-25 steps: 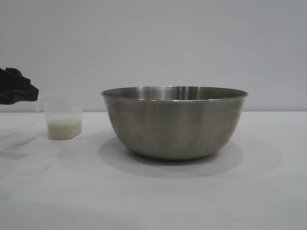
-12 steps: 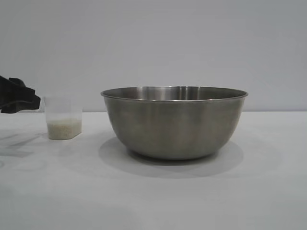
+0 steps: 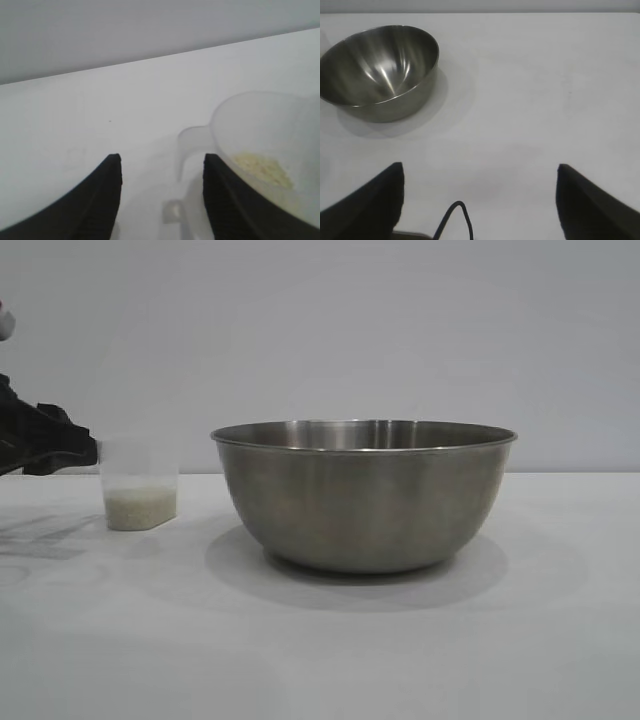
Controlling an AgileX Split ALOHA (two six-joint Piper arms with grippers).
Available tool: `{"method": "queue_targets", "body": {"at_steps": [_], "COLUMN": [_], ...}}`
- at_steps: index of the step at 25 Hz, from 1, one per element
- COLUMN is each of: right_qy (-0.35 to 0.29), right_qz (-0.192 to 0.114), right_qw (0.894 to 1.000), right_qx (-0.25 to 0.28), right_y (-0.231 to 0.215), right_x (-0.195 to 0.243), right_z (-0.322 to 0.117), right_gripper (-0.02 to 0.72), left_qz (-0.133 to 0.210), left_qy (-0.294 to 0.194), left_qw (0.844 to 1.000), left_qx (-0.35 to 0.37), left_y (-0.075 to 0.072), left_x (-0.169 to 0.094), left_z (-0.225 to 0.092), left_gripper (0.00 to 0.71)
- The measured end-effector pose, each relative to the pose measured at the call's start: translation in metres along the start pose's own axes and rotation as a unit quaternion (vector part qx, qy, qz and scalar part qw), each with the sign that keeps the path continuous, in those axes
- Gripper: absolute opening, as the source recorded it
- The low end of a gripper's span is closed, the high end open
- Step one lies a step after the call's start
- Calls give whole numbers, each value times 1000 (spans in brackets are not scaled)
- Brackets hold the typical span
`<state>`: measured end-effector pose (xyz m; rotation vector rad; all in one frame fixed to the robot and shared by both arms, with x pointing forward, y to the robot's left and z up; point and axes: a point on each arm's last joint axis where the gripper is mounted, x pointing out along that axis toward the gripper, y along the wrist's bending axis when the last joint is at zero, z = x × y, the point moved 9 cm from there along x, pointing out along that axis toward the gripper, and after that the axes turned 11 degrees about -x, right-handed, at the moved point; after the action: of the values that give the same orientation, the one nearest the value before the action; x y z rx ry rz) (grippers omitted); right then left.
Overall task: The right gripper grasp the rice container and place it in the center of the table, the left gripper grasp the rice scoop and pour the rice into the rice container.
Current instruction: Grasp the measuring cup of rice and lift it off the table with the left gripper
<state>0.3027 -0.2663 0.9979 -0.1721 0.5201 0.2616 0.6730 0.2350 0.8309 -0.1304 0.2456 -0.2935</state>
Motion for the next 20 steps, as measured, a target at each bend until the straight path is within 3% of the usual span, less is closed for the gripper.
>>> {"method": "queue_targets", "body": {"at_steps": [6,12,18,19,20], "right_qy": [0,0,0,0,0], "right_qz": [0,0,0,0,0], "right_qw": [1000,1000,1000,1000,1000], "right_qx": [0,0,0,0,0], "right_y": [0,0,0,0,0], "right_x": [0,0,0,0,0], "right_z": [0,0,0,0,0], "right_gripper": [568,568,568,568,568], "left_qz": [-10,-30,-40,-45,-46], "left_qy": [-14,-20,-6,-5,-5], "left_qw": [1000,999,999,999,999], "left_qx": [8,21,23,26,26], "left_y": [-2,-8,-10,-12,-12], "left_x": [7,13,15,15,15], "left_z": [9,14,2,1,1], "left_gripper": [351,125,129,181,181]}}
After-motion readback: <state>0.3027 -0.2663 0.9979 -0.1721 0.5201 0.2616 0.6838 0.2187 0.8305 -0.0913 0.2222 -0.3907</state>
